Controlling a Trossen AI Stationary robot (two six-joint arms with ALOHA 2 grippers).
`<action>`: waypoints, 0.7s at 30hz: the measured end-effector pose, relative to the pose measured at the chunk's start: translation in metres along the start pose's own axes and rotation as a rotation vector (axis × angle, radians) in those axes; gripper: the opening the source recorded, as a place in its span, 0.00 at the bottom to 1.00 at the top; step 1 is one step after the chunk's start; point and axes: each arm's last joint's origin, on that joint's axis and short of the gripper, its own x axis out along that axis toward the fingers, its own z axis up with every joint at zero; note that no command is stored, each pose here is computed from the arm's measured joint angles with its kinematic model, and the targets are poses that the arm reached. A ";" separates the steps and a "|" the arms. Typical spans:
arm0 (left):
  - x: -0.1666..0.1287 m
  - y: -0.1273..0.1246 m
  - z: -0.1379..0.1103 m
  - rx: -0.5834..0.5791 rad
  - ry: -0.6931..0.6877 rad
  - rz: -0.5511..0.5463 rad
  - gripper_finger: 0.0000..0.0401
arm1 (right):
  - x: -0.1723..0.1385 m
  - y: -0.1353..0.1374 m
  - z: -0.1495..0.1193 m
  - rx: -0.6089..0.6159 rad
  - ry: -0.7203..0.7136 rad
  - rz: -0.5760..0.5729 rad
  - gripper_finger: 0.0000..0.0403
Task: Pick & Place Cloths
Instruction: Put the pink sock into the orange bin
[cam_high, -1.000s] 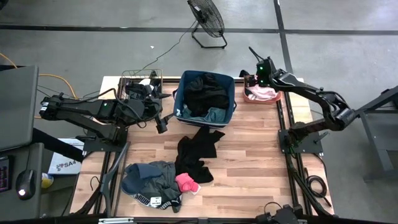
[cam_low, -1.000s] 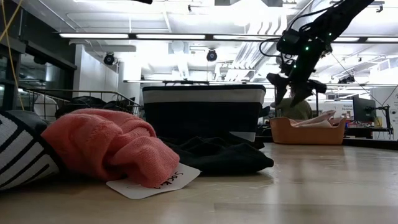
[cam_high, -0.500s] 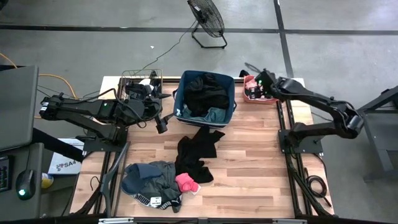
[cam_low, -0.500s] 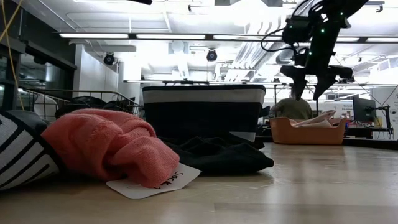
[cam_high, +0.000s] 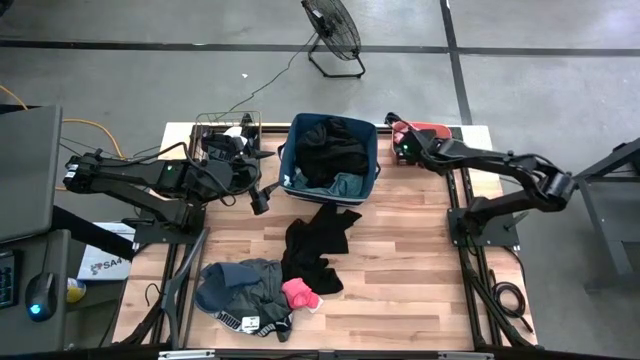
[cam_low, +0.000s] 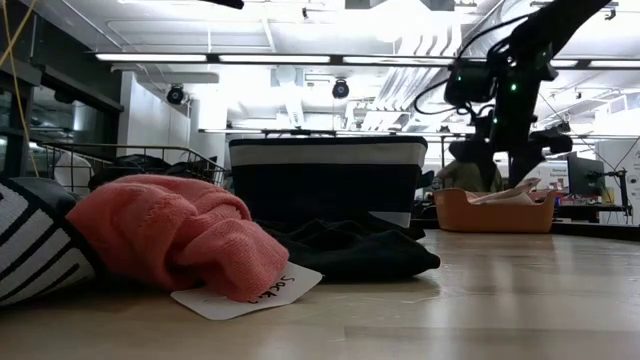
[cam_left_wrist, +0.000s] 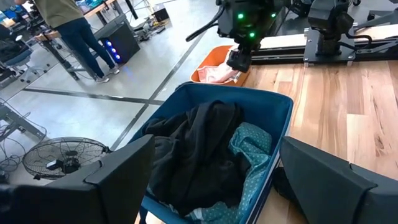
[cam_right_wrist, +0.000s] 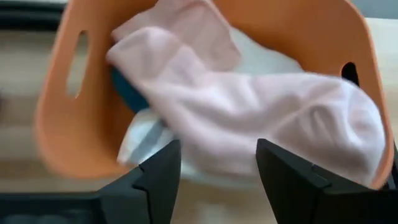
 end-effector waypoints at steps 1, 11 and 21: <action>0.000 0.000 0.000 0.000 0.000 0.000 0.85 | 0.003 -0.001 0.001 0.011 -0.008 -0.005 0.49; 0.000 0.000 0.000 -0.003 0.001 0.000 0.85 | 0.034 -0.002 0.006 0.057 0.023 -0.039 0.46; 0.000 0.000 -0.001 0.000 0.005 0.000 0.85 | 0.022 -0.003 0.016 0.052 -0.071 0.007 0.49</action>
